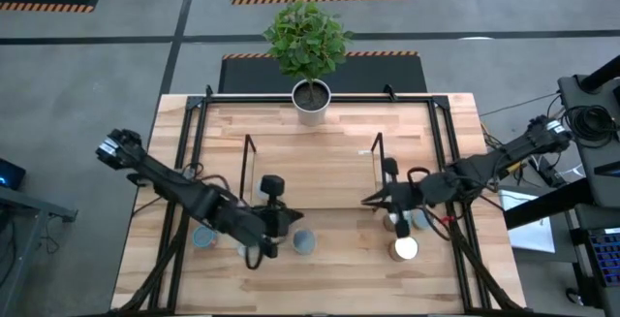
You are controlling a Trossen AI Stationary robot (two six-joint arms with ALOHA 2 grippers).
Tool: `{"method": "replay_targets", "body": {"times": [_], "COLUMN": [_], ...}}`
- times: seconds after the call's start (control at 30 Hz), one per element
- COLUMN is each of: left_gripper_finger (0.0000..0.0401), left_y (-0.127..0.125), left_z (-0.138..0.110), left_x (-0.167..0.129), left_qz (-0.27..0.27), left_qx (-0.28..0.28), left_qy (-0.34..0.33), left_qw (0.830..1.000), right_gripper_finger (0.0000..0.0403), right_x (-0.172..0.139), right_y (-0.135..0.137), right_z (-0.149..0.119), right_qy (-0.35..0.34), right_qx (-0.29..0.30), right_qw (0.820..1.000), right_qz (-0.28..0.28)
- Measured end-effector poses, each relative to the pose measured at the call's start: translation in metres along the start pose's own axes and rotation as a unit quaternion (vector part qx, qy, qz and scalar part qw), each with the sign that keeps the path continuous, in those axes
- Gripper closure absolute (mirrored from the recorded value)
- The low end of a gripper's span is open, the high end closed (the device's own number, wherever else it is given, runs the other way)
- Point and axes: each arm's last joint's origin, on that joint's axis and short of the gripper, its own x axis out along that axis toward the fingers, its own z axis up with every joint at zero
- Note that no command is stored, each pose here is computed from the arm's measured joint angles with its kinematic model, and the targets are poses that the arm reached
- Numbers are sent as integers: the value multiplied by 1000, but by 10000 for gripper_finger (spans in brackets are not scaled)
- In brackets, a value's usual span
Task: Pick and place cans onto a shelf
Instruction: Put the canned green beans on the shelf
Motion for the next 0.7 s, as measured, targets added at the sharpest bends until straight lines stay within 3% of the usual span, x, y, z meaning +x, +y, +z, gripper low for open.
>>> {"method": "replay_targets", "body": {"times": [0.23, 0.43, 0.57, 0.7], "left_gripper_finger": [400, 400, 400, 400], "left_y": [24, 36, 40, 44], "left_z": [-18, -26, -24, -22], "left_x": [-29, -45, -51, -57], "left_qz": [24, 30, 31, 34], "left_qx": [-44, -72, -78, -73], "left_qy": [-96, -131, -139, -149], "left_qw": [994, 988, 987, 986], "right_gripper_finger": [394, 394, 394, 394], "right_x": [-19, -25, -24, -24], "right_y": [14, 18, 20, 23], "right_z": [11, 4, -6, -15], "right_qy": [79, 165, 257, 374], "right_qx": [111, 216, 299, 361], "right_qw": [990, 962, 919, 852], "right_qz": [28, 2, -25, -68]}}
